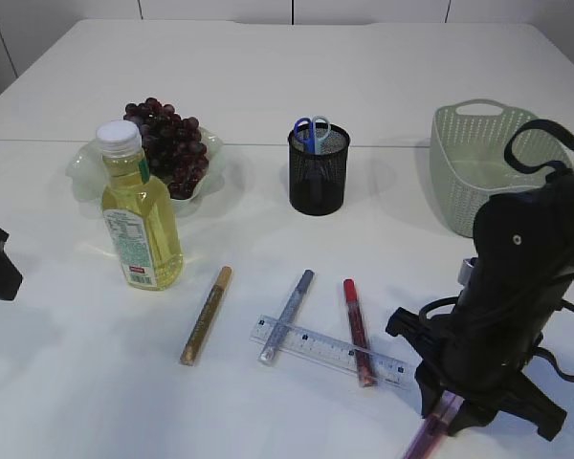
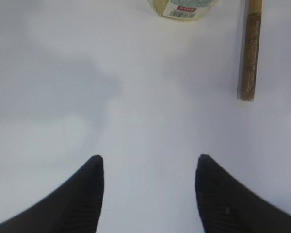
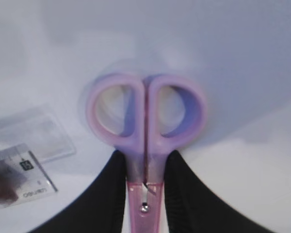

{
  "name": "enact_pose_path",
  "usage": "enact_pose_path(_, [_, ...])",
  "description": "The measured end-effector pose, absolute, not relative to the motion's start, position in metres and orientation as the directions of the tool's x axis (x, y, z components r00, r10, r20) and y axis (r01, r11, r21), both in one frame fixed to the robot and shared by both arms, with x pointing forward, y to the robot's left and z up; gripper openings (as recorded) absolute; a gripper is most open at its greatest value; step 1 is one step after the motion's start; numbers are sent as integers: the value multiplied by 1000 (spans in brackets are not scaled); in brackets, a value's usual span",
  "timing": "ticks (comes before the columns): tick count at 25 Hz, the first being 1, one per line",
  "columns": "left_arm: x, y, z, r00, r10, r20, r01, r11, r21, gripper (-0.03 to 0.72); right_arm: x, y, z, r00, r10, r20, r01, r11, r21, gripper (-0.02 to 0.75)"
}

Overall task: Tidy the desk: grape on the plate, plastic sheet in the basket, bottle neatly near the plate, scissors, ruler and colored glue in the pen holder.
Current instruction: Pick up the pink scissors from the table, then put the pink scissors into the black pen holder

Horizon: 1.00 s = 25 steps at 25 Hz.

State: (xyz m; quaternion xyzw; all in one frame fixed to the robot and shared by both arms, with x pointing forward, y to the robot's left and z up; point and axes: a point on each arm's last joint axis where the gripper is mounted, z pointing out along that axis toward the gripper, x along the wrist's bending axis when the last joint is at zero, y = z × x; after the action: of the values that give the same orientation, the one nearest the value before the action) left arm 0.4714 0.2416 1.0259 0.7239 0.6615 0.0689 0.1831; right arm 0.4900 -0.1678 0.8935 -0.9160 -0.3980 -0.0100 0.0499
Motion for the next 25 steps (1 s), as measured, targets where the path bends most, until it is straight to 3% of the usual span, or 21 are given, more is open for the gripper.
enact_pose_path(12, [471, 241, 1026, 110, 982, -154, 934, -49, 355, 435, 512, -188, 915, 546, 811, 210, 837, -540, -92, 197])
enact_pose_path(25, [471, 241, 1026, 109, 982, -157, 934, -47, 354, 435, 554, -184, 959, 216, 920, 326, 962, -259, 93, 197])
